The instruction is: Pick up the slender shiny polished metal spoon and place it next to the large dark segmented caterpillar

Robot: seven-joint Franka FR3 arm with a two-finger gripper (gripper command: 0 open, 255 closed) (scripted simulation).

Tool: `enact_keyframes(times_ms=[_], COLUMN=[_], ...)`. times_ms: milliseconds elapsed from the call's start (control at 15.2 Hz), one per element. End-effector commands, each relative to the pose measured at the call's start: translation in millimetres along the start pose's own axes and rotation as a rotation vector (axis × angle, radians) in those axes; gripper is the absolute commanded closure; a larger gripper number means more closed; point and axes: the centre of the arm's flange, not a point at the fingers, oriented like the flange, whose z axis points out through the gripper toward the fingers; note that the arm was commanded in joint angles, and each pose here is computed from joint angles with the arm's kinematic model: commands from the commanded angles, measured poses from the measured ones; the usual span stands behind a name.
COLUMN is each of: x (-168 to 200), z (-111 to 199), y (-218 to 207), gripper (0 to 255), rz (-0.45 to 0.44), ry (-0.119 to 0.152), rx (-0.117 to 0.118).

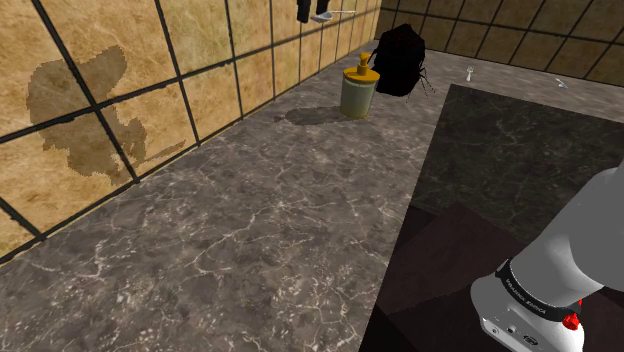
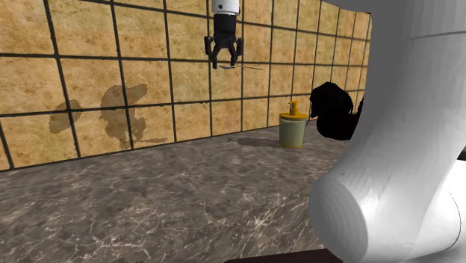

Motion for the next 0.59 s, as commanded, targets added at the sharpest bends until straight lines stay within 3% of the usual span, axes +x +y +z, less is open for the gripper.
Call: enact_keyframes(times_ms=[0, 198, 528], x=[2, 4, -25], z=[-11, -23, -26], y=[0, 0, 60], gripper=[255, 255, 255], rz=[0.0, 0.0, 0.0], ry=[-0.001, -0.001, -0.001], rx=[0.0, 0.0, 0.0])
